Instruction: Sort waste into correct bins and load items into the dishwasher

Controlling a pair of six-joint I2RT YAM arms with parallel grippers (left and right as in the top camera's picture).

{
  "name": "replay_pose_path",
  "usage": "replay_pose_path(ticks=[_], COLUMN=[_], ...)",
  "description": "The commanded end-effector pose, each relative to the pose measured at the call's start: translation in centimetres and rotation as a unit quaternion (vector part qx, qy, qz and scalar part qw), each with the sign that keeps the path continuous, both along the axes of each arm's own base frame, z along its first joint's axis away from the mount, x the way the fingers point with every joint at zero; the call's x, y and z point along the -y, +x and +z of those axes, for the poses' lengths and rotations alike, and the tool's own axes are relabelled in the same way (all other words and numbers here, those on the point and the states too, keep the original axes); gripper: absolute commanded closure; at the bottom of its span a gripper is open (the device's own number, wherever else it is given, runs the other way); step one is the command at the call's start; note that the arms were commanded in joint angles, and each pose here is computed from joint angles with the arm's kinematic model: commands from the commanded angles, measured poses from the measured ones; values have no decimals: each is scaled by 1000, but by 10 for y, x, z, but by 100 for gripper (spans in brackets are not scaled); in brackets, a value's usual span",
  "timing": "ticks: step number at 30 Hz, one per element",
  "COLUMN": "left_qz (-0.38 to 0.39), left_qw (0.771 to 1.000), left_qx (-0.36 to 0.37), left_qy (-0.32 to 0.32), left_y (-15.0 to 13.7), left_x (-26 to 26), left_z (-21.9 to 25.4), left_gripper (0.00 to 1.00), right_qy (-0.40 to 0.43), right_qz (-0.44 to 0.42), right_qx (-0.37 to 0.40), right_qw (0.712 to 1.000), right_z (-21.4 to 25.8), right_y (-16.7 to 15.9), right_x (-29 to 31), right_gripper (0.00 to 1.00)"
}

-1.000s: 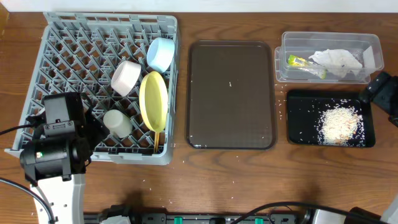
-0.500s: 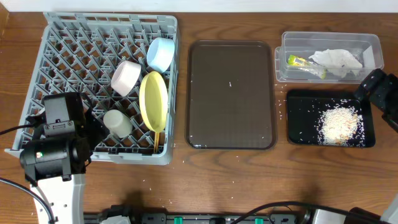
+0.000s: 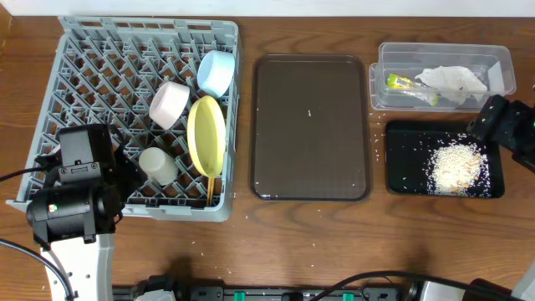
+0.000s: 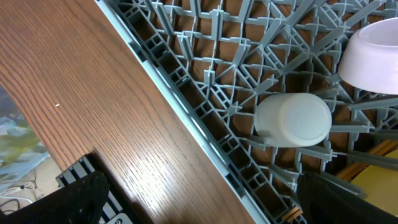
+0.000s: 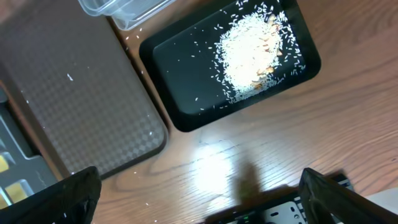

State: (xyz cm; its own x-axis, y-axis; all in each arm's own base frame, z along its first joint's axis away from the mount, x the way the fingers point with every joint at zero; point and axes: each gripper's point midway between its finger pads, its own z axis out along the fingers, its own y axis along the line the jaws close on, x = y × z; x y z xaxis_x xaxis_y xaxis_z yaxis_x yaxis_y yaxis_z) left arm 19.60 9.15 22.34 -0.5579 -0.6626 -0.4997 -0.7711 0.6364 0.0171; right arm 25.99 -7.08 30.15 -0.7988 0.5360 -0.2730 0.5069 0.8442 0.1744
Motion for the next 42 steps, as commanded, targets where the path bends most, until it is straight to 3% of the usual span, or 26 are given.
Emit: replay_pose_path(ticks=[1,5,17,30,42], left_qz=[3,3,3,3,3], left_qw=[1000,1000,1000,1000,1000], left_qx=[4,3,4,3,4], left_qy=[9,9,9,9,9], left_y=[0,0,0,0,0], left_x=[-4,-4,-4,-4,-4], left_z=[5,5,5,5,5], left_gripper=[2,2,2,2,2], right_qy=[-11,-20,-48,-67,-95], right_qz=[4,8,91,147,145], right_qx=[0,28,200,399,518], right_qw=[1000,999,974,903,837], right_z=[1,2,-41,-64,-86], right_y=[-10,-19,10,2,-11], right_x=[5,0,-41,-77,-81], right_gripper=[1,1,1,1,1])
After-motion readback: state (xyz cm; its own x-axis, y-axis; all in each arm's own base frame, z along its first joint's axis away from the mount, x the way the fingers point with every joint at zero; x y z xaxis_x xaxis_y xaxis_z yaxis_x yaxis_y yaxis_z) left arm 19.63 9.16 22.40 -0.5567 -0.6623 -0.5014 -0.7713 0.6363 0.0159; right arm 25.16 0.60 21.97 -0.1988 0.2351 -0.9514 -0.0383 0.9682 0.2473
